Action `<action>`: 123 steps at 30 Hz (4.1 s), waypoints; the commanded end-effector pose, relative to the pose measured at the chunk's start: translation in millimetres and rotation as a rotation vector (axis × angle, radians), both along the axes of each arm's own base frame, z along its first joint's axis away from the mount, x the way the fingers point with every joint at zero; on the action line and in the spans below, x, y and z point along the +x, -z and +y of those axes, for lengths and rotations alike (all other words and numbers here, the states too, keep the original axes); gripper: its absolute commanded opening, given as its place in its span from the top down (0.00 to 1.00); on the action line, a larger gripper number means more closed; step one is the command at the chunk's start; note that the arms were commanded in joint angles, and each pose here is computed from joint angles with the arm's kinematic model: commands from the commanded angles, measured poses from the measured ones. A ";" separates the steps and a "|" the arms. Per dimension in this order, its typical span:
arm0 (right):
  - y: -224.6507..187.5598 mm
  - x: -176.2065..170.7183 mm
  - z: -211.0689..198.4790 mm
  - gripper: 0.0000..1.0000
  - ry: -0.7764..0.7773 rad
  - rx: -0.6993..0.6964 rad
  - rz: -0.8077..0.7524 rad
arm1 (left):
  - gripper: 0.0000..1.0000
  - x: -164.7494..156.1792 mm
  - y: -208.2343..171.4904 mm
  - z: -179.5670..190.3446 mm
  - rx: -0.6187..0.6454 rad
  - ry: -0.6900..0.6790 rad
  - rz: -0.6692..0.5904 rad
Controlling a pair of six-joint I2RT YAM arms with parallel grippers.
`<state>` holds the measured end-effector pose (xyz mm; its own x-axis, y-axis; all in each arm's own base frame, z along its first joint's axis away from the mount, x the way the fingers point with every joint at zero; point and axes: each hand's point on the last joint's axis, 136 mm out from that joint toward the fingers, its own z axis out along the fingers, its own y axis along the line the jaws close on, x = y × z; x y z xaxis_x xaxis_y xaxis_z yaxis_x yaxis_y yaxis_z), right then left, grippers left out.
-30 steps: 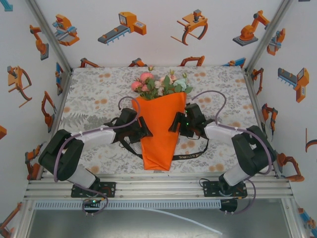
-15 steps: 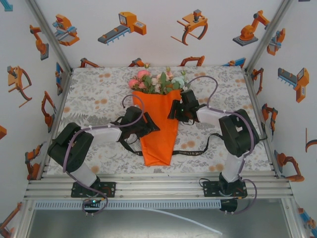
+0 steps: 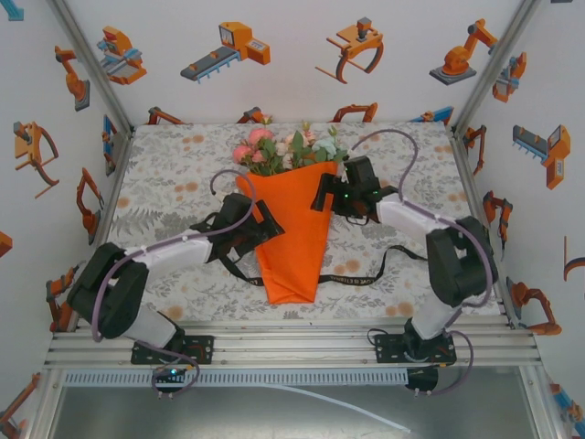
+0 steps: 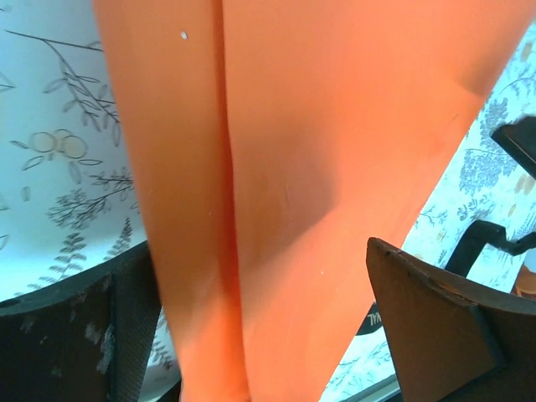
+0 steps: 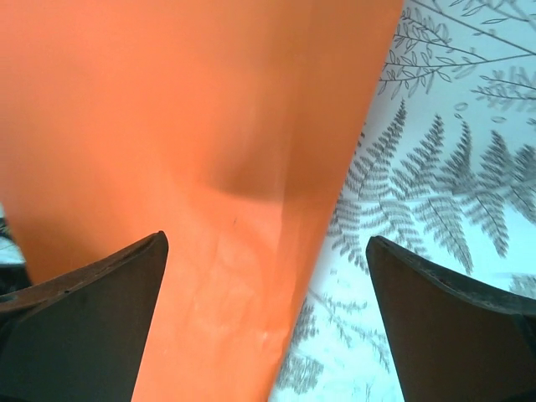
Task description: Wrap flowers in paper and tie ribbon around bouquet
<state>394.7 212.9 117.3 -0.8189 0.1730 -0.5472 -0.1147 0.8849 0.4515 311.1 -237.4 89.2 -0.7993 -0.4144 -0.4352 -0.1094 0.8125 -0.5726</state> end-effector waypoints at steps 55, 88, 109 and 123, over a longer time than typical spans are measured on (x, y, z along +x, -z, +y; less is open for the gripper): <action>-14.0 5.1 -242.1 1.00 0.807 0.083 -0.038 | 1.00 91.9 14.1 267.8 0.158 -0.697 0.180; -26.7 -12.9 -215.6 0.47 0.686 0.104 -0.046 | 1.00 83.8 -53.3 397.1 0.196 -1.011 0.023; 41.9 -48.4 -264.0 0.32 0.872 -0.034 0.235 | 0.34 72.5 -97.1 355.0 0.220 -0.902 -0.098; 82.0 -43.8 -278.1 0.39 0.917 -0.123 0.318 | 0.31 31.2 -25.8 264.6 0.347 -0.640 0.039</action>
